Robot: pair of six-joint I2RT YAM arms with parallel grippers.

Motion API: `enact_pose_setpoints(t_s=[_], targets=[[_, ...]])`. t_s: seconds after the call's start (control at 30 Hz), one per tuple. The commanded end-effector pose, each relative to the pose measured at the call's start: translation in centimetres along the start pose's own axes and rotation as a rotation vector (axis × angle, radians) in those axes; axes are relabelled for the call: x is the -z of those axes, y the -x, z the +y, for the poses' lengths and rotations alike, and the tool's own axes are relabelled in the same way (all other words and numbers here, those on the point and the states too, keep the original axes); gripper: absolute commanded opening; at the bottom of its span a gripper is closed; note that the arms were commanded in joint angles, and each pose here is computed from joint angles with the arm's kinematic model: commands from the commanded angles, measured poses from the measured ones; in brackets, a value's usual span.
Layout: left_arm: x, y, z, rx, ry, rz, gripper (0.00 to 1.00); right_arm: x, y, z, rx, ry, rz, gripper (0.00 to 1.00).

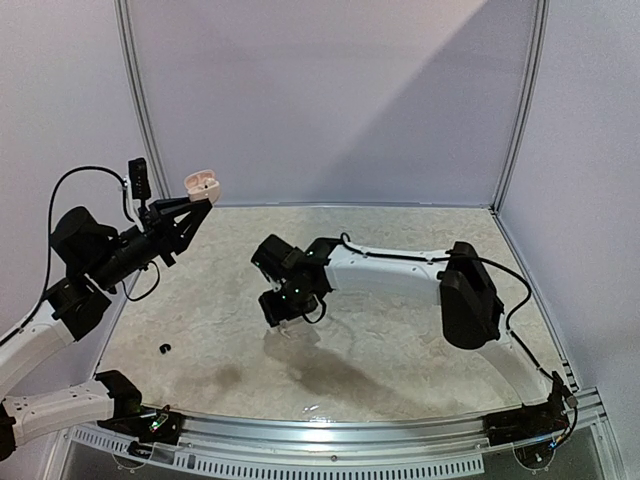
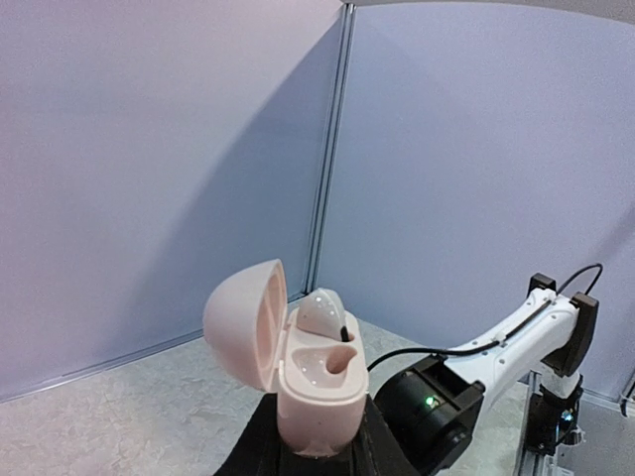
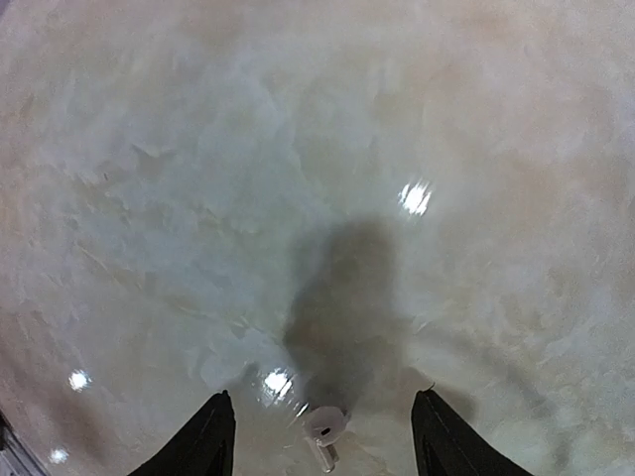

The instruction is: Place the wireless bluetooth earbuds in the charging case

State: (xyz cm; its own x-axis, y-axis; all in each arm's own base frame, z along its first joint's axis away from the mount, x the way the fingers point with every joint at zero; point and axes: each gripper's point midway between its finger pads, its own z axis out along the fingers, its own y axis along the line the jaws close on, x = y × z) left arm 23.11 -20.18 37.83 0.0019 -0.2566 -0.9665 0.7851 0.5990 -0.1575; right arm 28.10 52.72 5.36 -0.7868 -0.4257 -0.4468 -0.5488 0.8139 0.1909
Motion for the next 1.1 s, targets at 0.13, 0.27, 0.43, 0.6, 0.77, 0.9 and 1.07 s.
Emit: enact_pose_setpoints(t_s=[0.13, 0.27, 0.43, 0.6, 0.77, 0.9, 1.07], targets=[[0.0, -0.9, 0.5, 0.017, 0.010, 0.005, 0.00, -2.0, -4.0, 1.2, 0.050, -0.052, 0.134, 0.49], [0.0, -1.1, 0.6, 0.018, 0.011, 0.009, 0.00, -2.6, -4.5, 1.1, 0.065, -0.061, 0.145, 0.44], [-0.1, -1.0, 0.5, 0.018, 0.006, 0.008, 0.00, -3.2, -5.1, 0.5, 0.082, -0.088, 0.161, 0.38], [-0.2, -1.0, 0.5, 0.014, 0.005, 0.008, 0.00, -3.5, -5.5, 0.7, 0.101, -0.081, 0.171, 0.30], [-0.2, -1.0, 0.5, 0.012, 0.003, 0.009, 0.00, -3.6, -5.9, -0.3, 0.126, -0.123, 0.185, 0.21], [-0.3, -1.1, 0.5, 0.013, 0.001, 0.012, 0.00, -3.4, -6.1, -0.9, 0.142, -0.153, 0.194, 0.18], [-0.3, -1.2, 0.5, 0.009, -0.002, 0.014, 0.00, -2.9, -6.5, -2.0, 0.191, -0.204, 0.212, 0.17]])
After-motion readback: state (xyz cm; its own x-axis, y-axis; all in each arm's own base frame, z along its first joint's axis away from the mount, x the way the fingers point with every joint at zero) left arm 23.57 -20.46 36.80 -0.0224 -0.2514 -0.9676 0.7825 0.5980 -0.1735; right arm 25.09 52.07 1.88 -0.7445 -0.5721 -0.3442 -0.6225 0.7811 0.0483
